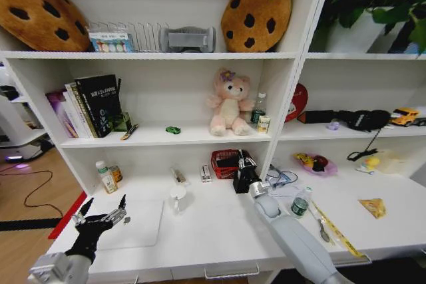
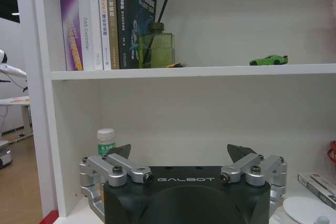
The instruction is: Organize the objects on the table.
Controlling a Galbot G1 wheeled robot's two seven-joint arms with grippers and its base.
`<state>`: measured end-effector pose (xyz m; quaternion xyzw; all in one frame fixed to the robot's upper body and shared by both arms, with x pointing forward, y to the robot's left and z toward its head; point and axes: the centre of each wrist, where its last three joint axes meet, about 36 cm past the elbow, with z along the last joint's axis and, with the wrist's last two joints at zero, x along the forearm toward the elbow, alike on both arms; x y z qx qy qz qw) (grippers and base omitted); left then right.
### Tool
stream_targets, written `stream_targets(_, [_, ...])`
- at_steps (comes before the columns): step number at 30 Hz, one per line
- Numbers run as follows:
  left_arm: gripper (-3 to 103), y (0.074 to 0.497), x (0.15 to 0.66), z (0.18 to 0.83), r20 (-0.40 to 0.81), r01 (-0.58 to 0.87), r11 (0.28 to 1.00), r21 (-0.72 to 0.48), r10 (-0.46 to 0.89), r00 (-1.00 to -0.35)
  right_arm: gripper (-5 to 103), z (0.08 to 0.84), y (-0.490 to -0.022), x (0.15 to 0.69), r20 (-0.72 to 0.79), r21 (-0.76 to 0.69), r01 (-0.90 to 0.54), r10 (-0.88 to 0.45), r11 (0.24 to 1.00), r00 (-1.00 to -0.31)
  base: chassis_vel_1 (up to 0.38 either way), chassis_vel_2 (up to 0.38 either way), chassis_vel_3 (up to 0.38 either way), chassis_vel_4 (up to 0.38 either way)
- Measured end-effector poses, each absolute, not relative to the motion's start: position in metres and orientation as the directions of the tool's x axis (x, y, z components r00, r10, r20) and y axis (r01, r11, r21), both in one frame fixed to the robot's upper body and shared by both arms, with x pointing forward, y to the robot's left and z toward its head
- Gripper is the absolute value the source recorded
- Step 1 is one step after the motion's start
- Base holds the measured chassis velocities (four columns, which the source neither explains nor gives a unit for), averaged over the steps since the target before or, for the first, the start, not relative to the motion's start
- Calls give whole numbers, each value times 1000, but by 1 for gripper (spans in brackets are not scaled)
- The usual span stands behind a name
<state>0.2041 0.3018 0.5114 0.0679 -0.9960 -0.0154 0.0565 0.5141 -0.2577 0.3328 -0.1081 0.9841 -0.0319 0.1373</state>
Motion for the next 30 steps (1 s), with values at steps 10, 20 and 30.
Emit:
stream_targets(10, [100,302,204,511,110,-134,990,38,-137,-984,63,343,-276,482,-189,-50,-246,-251,968,-949,0,0,0,0])
stream_targets(20, [100,302,204,511,110,-134,990,38,-137,-984,99,380,-286,384,-184,-88,-299,-310,950,-933,0,0,0,0])
stream_targets(30, [100,302,204,511,111,-134,990,38,-137,-984,100,368,-313,262,-134,-150,-112,-132,982,-982,0,0,0,0])
